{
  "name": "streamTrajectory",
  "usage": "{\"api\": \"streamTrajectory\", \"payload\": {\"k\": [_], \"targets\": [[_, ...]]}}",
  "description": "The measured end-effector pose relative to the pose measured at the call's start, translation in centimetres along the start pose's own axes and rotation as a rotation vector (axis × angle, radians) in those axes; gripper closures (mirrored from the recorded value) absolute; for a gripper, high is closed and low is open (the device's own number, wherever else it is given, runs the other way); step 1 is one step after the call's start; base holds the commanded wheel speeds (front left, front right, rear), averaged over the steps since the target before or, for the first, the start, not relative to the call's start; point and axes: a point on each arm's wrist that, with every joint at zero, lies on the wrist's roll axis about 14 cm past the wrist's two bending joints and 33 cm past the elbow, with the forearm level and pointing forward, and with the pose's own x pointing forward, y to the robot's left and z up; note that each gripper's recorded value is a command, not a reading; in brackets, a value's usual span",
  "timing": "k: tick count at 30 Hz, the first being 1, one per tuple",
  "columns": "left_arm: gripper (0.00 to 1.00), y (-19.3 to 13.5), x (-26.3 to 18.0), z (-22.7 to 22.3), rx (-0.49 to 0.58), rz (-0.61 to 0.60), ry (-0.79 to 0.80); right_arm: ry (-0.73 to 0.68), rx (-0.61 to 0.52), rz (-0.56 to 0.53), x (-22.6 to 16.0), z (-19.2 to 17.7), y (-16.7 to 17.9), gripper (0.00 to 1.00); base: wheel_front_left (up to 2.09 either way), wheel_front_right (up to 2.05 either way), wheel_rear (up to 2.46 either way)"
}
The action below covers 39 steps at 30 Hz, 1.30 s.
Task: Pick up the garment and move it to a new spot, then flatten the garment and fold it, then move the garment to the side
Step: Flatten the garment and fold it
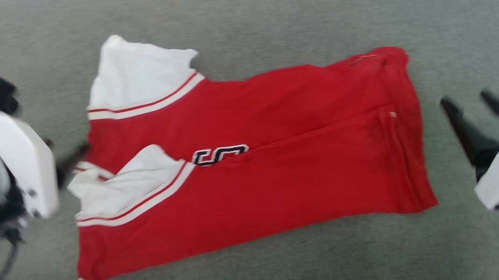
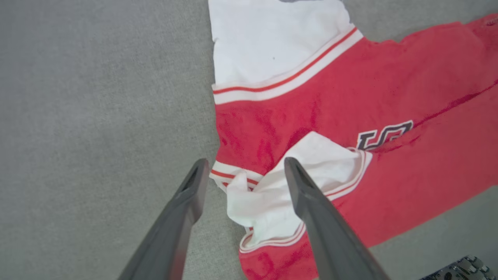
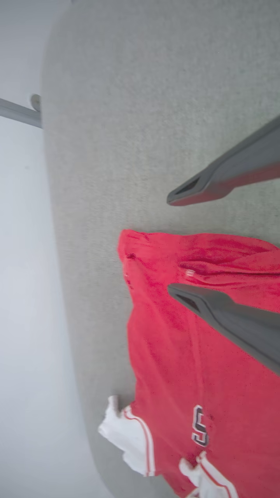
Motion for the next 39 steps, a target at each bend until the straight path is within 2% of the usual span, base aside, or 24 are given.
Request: {"api": "streamTrajectory", "payload": {"k": [7,12,22,28,29,30,39], "targets": [[0.0,0.8,3.0,6.2,0.061,-0.004,-0.092,-0.306,-0.038,-0.083,-0.9,4.8,-1.8,0.0,0.0,0.0,0.0],[0.0,1.1,6.0,9.3,0.07,-0.009,-0.117,-0.424,-0.061,-0.126,-1.3,6.0,-3.0,0.0,0.0,0.0,0.0],[0.0,1.9,13.4,9.7,0.021,-0.002,0.003,-0.436,-0.029,-0.151,-0.5,4.3,-4.5,0.0,0.0,0.0,0.0],[0.0,2.2,17.0,8.1,-0.04,0.012,0.122,-0.348,-0.008,-0.14,1.1,2.3,-4.6,0.0,0.0,0.0,0.0],[0.75,2.1,17.2,7.8,-0.045,0.011,0.147,-0.325,-0.005,-0.129,1.5,2.0,-4.4,0.0,0.0,0.0,0.0],[1.0,2.1,17.3,7.6,-0.044,0.011,0.164,-0.304,-0.004,-0.12,2.0,1.8,-4.2,0.0,0.0,0.0,0.0],[1.0,1.9,18.2,7.5,-0.051,-0.004,0.197,-0.053,-0.069,0.009,8.5,1.3,-0.8,0.0,0.0,0.0,0.0]]}}
